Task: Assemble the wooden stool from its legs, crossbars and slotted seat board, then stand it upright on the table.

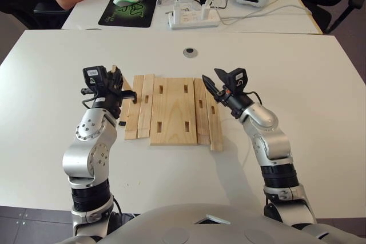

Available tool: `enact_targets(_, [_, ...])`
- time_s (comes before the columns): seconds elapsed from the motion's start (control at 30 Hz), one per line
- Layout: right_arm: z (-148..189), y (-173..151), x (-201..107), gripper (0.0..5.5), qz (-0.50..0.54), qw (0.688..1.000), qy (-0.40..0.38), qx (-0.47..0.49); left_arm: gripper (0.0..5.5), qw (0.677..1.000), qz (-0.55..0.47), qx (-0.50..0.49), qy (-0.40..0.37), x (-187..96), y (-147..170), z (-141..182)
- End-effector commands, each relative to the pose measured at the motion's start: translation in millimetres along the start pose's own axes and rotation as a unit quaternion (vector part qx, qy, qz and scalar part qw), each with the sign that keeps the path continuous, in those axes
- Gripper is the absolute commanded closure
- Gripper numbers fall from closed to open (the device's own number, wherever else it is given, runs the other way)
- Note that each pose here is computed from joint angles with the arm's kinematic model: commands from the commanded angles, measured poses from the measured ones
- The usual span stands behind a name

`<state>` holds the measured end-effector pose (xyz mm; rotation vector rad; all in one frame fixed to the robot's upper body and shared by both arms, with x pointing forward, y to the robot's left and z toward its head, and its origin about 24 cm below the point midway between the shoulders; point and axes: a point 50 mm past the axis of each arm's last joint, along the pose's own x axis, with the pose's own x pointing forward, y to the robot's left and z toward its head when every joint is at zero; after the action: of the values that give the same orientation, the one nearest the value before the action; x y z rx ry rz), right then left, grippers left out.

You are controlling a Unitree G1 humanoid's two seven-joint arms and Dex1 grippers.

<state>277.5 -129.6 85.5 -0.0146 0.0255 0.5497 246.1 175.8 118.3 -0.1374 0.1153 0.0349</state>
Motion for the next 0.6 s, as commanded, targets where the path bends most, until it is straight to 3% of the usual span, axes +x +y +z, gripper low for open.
enact_targets(0.03, [4.2,0.8,4.0,3.15,0.010,1.000,-0.003,-0.001,5.06,1.000,0.008,0.002,0.005,0.3,1.8,-3.9])
enact_targets(0.6, [8.7,1.9,4.0,3.15,0.013,1.000,-0.006,-0.002,5.06,0.999,0.010,0.027,0.018,-1.3,6.2,-8.1])
